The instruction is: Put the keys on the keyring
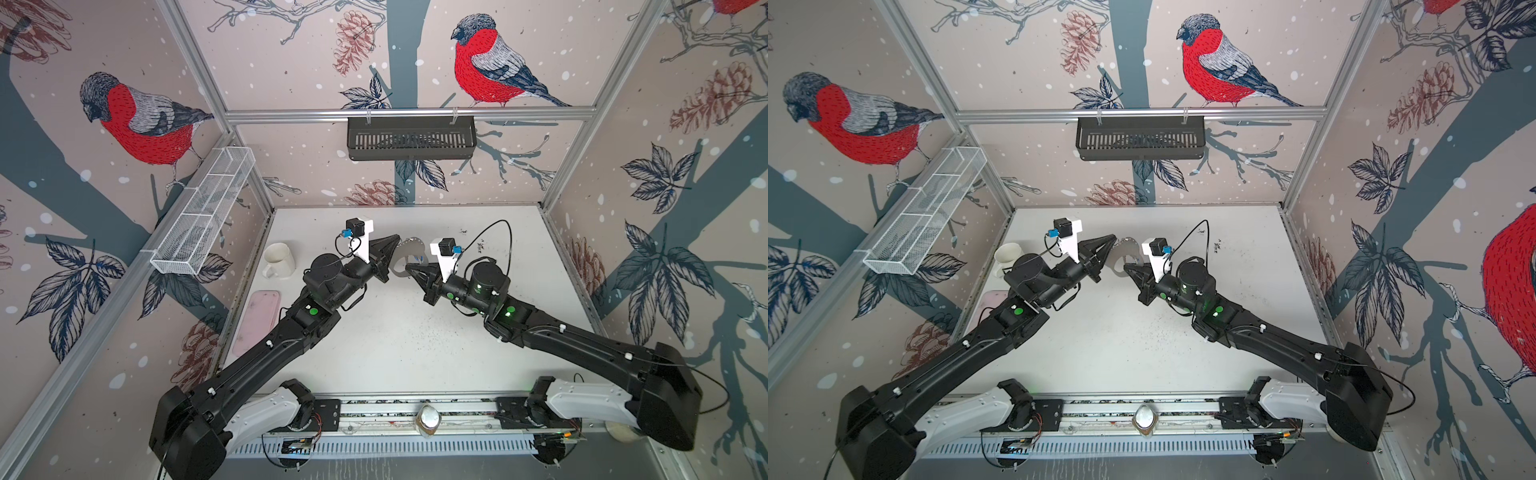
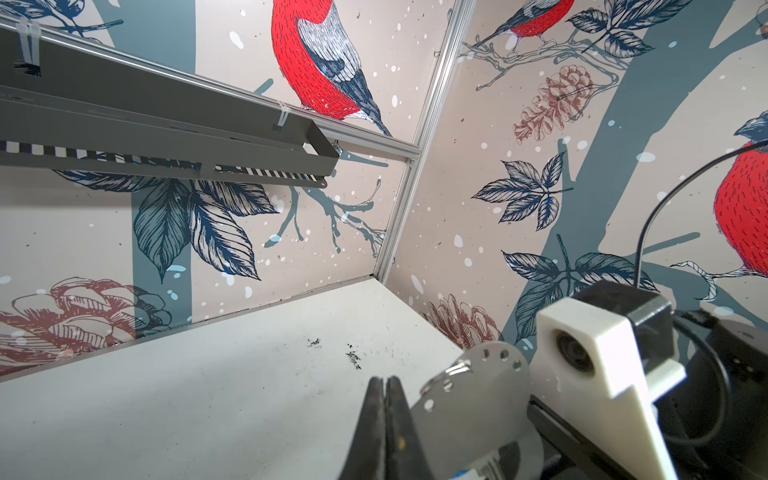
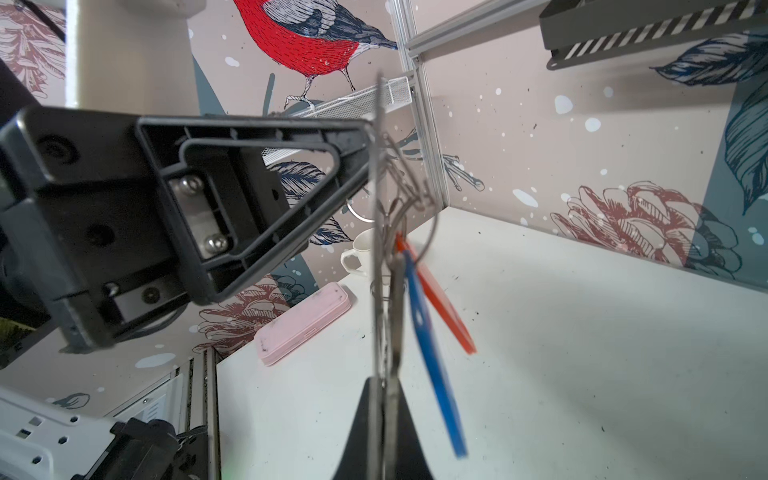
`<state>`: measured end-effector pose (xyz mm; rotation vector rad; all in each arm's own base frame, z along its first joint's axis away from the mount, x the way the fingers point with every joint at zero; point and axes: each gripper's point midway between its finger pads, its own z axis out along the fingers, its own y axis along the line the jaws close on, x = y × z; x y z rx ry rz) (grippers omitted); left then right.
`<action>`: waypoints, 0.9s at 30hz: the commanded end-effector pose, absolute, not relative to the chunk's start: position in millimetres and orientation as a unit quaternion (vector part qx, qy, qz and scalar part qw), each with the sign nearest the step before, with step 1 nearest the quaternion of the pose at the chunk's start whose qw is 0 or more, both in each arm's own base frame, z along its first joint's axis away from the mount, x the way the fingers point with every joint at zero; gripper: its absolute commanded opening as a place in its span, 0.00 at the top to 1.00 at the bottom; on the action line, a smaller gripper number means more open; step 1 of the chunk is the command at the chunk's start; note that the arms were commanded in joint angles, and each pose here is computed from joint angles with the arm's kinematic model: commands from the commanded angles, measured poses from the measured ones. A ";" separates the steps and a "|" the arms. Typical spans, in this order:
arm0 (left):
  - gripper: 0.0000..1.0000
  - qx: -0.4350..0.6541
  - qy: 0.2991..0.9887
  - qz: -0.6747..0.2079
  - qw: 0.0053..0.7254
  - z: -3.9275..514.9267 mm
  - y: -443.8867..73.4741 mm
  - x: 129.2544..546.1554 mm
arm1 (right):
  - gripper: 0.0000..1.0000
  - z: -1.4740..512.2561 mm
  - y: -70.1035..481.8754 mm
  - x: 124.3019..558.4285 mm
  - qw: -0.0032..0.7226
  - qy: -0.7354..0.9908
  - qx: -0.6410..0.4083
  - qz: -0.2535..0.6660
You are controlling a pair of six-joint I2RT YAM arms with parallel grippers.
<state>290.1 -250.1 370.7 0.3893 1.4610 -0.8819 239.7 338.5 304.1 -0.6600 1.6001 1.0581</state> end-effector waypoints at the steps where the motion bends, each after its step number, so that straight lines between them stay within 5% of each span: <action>1: 1.00 0.148 0.632 -0.364 0.668 379.7 -239.8 299.1 | 0.97 288.0 338.1 228.3 0.475 0.699 -0.278 0.457; 3: 1.00 0.149 0.629 -0.367 0.669 381.5 -240.1 297.8 | 0.90 284.1 336.6 229.8 0.474 0.703 -0.272 0.455; 14: 1.00 0.145 0.619 -0.377 0.673 390.8 -236.2 290.5 | 0.91 270.8 340.3 238.6 0.468 0.712 -0.268 0.450; 19: 1.00 0.144 0.620 -0.378 0.673 391.4 -236.6 291.2 | 0.69 272.9 342.3 232.5 0.473 0.699 -0.289 0.452; 27: 1.00 0.145 0.617 -0.385 0.671 393.7 -238.8 291.2 | 0.65 276.3 353.2 217.9 0.474 0.676 -0.326 0.459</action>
